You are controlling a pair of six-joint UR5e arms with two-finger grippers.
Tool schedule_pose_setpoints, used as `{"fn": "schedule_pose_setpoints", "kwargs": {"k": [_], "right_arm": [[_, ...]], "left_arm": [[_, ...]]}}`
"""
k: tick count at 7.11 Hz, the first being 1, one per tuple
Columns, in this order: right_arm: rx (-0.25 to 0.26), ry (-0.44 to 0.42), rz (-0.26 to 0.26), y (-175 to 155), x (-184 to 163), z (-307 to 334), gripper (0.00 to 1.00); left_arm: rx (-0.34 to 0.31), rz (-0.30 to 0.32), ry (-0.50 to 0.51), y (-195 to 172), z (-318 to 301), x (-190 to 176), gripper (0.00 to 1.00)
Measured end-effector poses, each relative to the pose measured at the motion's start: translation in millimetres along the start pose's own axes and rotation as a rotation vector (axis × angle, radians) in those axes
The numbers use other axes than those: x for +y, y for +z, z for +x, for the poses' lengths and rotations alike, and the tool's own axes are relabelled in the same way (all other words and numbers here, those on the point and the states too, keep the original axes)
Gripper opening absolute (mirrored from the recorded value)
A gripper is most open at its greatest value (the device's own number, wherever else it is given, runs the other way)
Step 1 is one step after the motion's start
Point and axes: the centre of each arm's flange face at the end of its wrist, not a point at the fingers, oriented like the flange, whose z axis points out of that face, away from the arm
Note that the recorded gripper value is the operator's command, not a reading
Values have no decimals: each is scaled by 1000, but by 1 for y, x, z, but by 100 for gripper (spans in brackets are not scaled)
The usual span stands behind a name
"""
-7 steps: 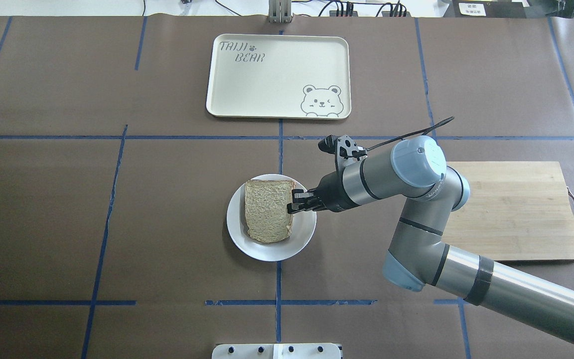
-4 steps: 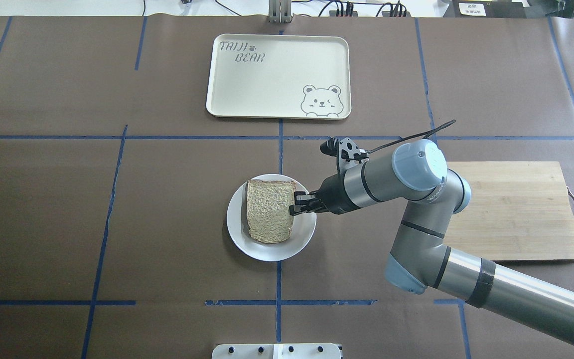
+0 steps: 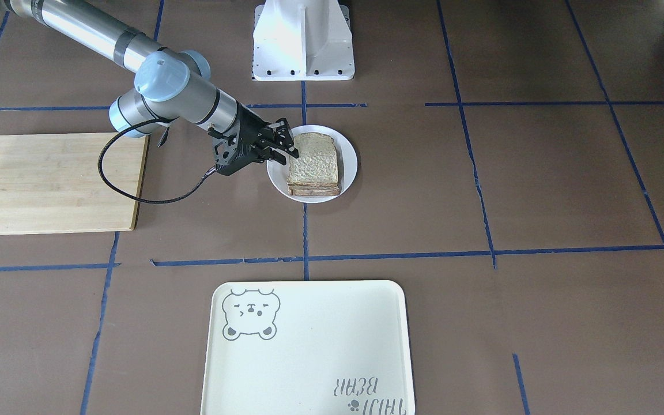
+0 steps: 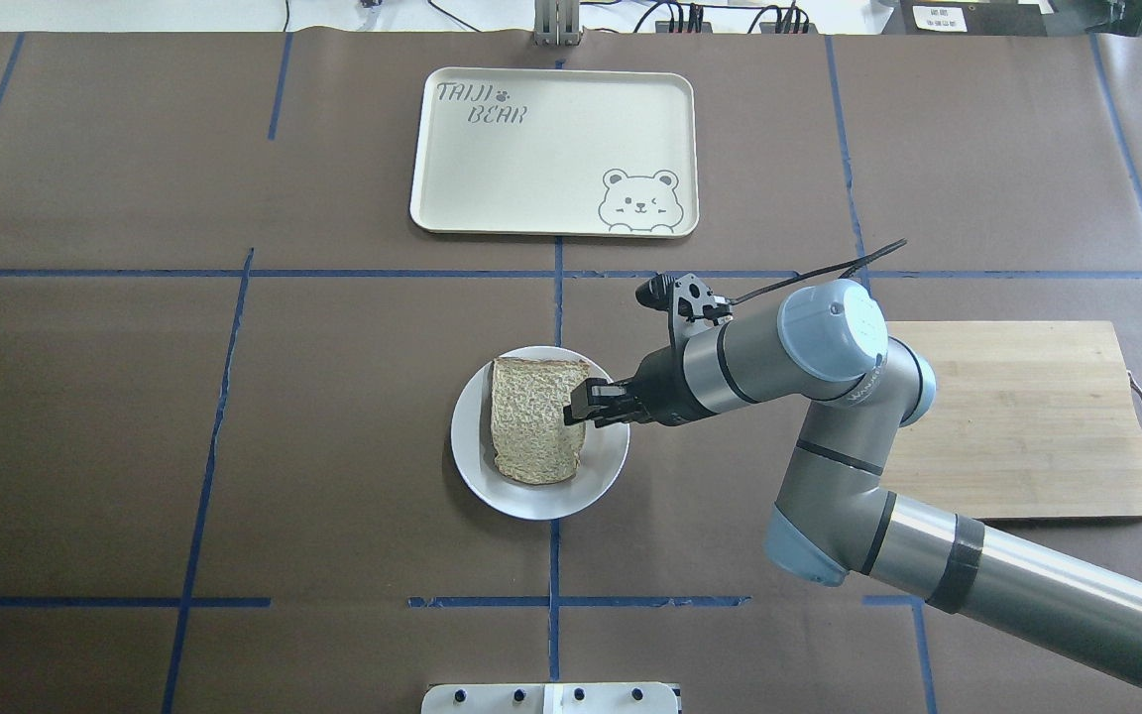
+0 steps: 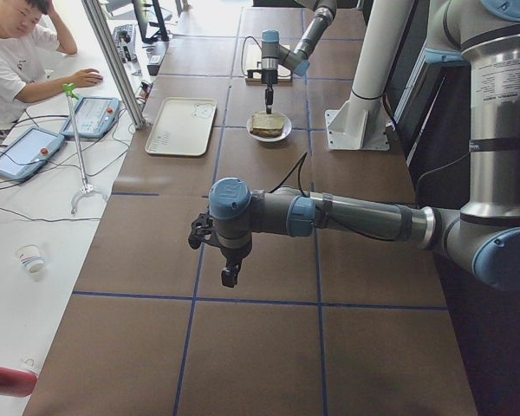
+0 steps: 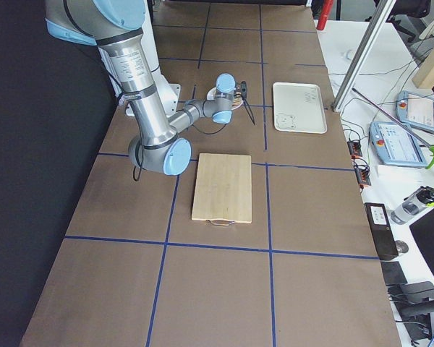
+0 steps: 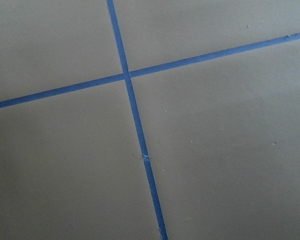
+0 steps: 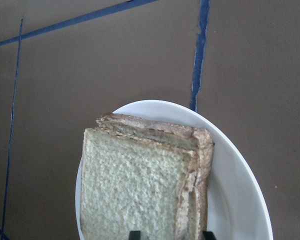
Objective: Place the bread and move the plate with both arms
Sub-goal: 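Raise the right gripper away from the plate while the left arm reaches toward the plate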
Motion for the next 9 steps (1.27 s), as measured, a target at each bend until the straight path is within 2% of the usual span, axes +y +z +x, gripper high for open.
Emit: {"fn": "schedule_pose_setpoints", "kwargs": {"k": [2,4,5,7,9], "right_arm": [[-10,1,26,-22,-13,-1,100],[24,32,73,-66,-35,27,100],[68,65,101,-90,-46,48,100],[197,128,139,-137,-65,76,100],[309,73,126,-195,-70,110,100]], "left_arm": [[45,15,-81,-3,32,-12,100],[115,30,-134,0,93,-25,100],[161,33,-153,8,123,-30,100],[260,41,-240,34,197,-38,100],[355,42,-390,63,292,-51,100]]}}
